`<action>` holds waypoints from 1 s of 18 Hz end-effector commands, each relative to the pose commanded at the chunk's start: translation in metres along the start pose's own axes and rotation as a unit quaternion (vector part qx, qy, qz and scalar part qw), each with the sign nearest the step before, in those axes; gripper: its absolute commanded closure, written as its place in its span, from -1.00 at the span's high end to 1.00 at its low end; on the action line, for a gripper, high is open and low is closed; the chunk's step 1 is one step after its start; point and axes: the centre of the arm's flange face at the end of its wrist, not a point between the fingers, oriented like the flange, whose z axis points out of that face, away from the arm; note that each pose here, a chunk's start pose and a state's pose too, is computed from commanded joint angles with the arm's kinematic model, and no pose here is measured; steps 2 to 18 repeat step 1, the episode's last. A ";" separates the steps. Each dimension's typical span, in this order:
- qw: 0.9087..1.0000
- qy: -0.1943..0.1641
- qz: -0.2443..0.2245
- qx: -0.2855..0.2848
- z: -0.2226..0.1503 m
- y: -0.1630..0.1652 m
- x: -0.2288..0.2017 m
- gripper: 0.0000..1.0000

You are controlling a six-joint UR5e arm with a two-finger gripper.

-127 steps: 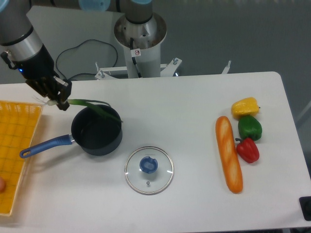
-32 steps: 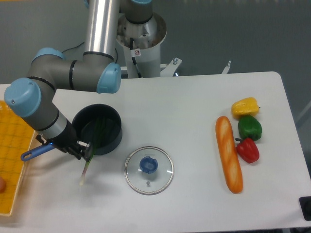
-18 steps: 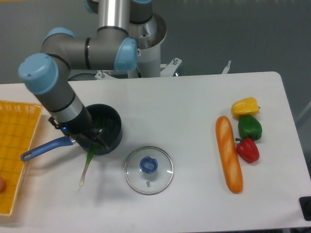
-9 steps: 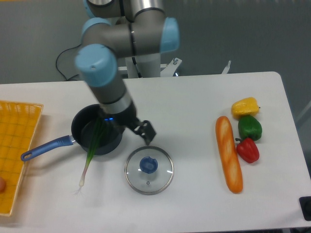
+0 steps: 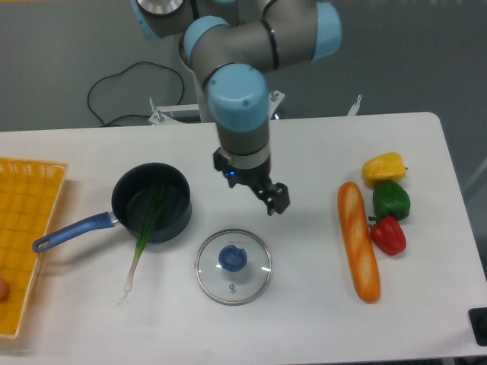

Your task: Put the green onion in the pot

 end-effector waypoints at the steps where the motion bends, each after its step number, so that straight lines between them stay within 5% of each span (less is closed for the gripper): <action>1: 1.000 -0.002 -0.003 0.000 -0.001 0.004 -0.002 1.00; 18: 1.000 -0.002 -0.003 0.000 -0.001 0.004 -0.002 1.00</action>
